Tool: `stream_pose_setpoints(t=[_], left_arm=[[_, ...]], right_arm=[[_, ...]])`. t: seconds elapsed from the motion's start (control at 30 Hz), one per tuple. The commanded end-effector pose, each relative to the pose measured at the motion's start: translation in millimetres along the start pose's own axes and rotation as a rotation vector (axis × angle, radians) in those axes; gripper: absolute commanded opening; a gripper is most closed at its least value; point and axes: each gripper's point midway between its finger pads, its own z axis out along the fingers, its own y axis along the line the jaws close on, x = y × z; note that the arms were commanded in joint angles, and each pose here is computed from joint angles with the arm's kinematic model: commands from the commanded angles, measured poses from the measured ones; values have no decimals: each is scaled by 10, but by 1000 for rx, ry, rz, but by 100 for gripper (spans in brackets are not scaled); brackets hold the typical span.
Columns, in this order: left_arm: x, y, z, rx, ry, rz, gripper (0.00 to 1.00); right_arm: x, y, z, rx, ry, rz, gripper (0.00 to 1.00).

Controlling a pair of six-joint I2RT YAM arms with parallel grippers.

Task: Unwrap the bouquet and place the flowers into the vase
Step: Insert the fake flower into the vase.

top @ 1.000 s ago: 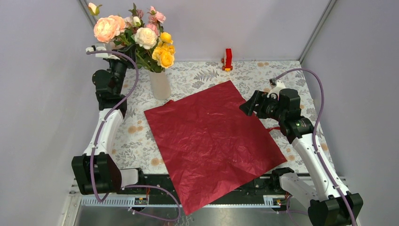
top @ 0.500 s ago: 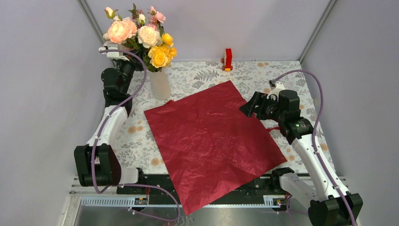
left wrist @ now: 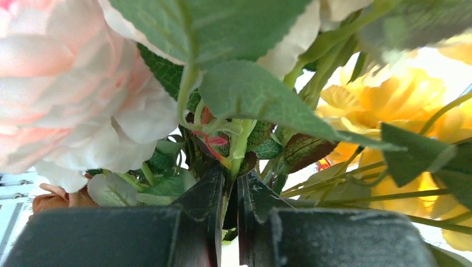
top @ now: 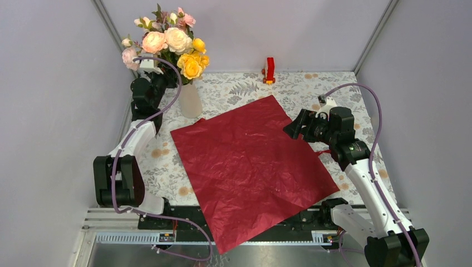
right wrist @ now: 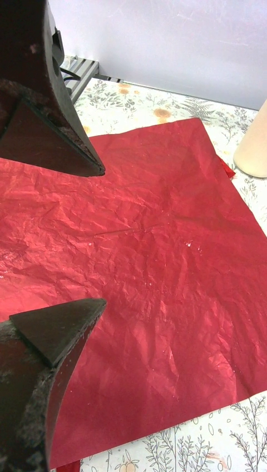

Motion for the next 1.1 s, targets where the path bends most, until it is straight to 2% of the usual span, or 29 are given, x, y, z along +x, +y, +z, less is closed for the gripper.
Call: stream_pose_setpoints(t=[0.0, 0.43, 0.6, 0.8, 1.07], left_arm=[[101, 30, 17, -1, 20, 32, 0], [429, -26, 42, -6, 103, 37, 0], [386, -19, 18, -18, 95, 39, 12], [264, -26, -38, -34, 69, 54, 37], [160, 3, -172, -71, 53, 90, 57]], right_arm=[[-40, 53, -34, -27, -19, -6, 86], [-40, -9, -17, 2, -24, -3, 86], [-35, -21, -15, 7, -25, -3, 87], [-34, -24, -18, 8, -27, -5, 87], [-34, -13, -35, 4, -31, -5, 87]])
